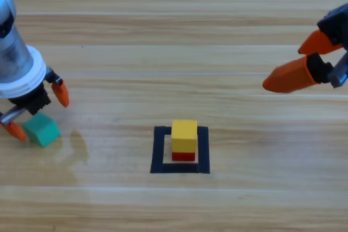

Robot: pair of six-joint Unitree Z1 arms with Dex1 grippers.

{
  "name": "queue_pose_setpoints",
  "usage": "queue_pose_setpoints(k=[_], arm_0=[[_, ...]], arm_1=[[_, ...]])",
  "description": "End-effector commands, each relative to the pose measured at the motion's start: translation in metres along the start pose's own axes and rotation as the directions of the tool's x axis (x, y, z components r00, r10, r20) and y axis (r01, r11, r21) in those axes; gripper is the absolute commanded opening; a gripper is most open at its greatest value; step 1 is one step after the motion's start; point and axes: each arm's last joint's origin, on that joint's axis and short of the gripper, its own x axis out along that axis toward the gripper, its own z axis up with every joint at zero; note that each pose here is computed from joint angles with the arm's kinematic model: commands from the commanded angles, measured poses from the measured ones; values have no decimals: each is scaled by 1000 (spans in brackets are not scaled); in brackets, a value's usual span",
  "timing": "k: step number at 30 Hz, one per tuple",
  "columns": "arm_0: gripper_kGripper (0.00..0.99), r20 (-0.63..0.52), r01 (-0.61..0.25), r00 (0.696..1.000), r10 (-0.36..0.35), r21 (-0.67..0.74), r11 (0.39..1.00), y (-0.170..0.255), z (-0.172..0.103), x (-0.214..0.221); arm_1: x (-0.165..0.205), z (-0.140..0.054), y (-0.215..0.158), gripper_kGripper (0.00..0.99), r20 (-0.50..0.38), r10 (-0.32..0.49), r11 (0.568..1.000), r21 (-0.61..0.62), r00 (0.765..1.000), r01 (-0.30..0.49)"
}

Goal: Stack the blocks in the rectangular block: red at the bottom, yellow in the middle, green on top

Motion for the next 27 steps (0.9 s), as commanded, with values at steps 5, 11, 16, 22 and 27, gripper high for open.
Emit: queue_pose_setpoints(k=[5, 11, 16, 22, 27], arm_0=[[974, 14, -92, 996, 93, -48, 995, -4, 7, 32], [954, 14, -101, 995, 102, -54, 993, -6, 8, 35], [818, 10, -113, 994, 113, -54, 992, -5, 6, 38], [609, -6, -139, 990, 139, -32, 990, -9, 6, 45], [523, -4, -146, 989, 146, 20, 989, -20, 0, 43]], arm_1=[[-1, -16, -6, 973, -49, 33, 999, 21, 998, -32], [-3, -20, -6, 973, -51, 29, 1000, 1, 998, -29], [-2, -21, -6, 973, -56, 27, 1000, -2, 998, -27], [-2, -21, -6, 973, -56, 27, 1000, -3, 998, -28], [-2, -22, -6, 973, -57, 27, 1000, -7, 998, -28]])
